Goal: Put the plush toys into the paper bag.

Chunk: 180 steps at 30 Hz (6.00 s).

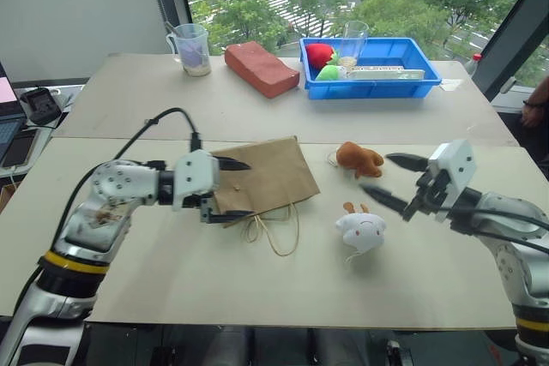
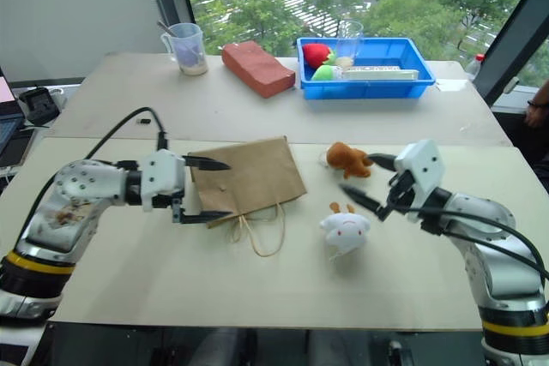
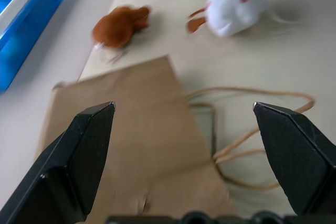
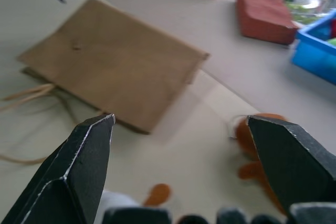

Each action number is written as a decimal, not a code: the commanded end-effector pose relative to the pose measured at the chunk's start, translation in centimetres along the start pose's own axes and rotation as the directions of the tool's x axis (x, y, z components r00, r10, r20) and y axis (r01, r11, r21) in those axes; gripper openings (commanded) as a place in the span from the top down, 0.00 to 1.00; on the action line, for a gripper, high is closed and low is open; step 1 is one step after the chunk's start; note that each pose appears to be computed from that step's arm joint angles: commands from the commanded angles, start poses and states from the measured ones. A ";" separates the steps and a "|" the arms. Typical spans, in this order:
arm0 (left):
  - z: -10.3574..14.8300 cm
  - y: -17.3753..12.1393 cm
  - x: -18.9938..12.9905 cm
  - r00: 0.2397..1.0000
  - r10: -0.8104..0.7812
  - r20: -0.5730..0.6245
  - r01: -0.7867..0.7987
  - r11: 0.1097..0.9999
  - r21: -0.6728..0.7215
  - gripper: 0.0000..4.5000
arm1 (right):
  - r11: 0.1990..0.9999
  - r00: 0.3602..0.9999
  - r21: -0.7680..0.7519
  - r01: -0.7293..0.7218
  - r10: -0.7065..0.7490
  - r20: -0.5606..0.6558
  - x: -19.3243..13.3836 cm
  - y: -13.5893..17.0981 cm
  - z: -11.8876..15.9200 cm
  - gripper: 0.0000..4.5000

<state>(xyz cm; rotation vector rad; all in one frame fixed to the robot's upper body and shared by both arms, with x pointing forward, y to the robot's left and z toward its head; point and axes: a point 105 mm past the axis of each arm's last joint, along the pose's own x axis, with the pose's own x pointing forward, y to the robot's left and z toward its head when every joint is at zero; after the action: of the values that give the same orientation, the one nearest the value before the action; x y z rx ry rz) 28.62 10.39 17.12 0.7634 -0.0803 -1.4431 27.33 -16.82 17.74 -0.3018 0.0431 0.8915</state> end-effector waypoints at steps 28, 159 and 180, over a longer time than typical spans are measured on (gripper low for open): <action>-3.1 -2.7 7.3 0.951 -0.304 -0.063 0.310 0.923 0.228 0.92 | 0.996 0.997 0.037 -0.075 0.075 0.015 1.4 3.6 1.7 0.00; 4.4 8.0 -3.4 0.882 0.404 0.244 -0.336 0.901 -0.275 1.00 | 0.997 0.932 0.070 -0.028 0.051 -0.358 -0.5 0.0 -9.4 0.42; 5.2 8.9 -2.7 0.865 0.421 0.272 -0.352 0.897 -0.267 1.00 | 0.961 0.997 0.273 -0.050 0.033 0.068 12.8 2.2 3.2 1.00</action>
<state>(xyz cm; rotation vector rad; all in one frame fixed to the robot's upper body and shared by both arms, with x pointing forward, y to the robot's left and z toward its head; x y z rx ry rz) 33.49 10.68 25.11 0.2780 -0.2521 -1.1504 32.82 -5.19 17.51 -0.0019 0.1511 0.9507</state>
